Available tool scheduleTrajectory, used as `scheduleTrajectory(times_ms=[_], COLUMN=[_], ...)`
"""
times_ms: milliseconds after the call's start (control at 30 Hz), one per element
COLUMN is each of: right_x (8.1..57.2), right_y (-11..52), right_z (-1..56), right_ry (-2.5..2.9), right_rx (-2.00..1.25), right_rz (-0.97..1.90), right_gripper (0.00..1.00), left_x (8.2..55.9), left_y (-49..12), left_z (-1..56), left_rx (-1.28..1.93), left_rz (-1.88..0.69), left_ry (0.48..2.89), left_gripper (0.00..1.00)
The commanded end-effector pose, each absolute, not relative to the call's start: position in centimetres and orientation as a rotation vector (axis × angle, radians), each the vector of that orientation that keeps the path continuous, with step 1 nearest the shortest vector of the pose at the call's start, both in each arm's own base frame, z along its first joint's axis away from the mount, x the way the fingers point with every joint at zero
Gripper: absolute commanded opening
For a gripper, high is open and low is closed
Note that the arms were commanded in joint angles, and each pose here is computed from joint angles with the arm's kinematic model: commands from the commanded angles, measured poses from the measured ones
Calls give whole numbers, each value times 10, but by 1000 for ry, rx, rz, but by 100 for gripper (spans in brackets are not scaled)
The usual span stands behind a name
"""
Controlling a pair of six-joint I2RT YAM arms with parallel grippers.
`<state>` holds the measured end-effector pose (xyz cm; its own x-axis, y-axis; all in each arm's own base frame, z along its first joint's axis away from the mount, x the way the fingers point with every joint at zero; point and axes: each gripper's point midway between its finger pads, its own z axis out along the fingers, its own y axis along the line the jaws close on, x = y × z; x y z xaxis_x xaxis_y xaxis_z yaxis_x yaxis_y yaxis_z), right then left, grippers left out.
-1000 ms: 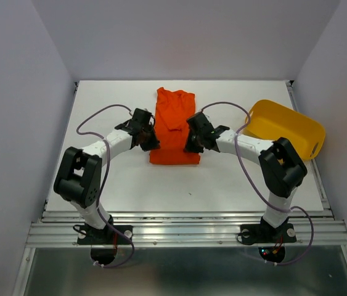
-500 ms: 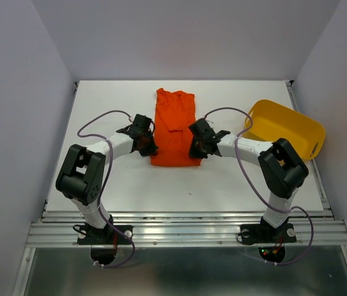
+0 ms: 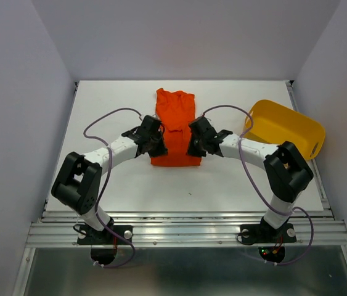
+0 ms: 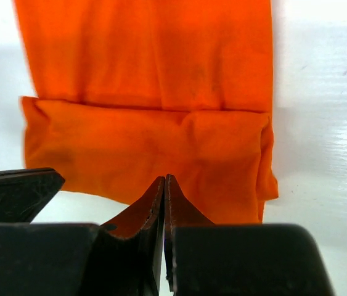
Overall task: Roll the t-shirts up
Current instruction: Roll the T-shirt to the center of the board.
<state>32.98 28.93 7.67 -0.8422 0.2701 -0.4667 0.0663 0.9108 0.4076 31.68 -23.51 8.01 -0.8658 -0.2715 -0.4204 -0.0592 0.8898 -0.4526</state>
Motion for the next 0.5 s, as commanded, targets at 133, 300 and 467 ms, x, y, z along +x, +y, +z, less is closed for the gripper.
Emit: scheduleTrajectory(times_ms=[133, 300, 467], right_x=[307, 317, 330], right_y=[285, 277, 275], right_z=[22, 58, 90], right_ry=[2646, 2548, 2468], right_rx=[264, 253, 235], right_rz=[477, 466, 448], right_gripper=[4, 4, 5], left_x=[297, 304, 319], left_y=[-218, -213, -220], left_z=[18, 37, 87], left_rx=[-272, -244, -225], left_rz=[-487, -447, -505], left_ry=[2673, 2639, 2534], left_gripper=[0, 0, 0])
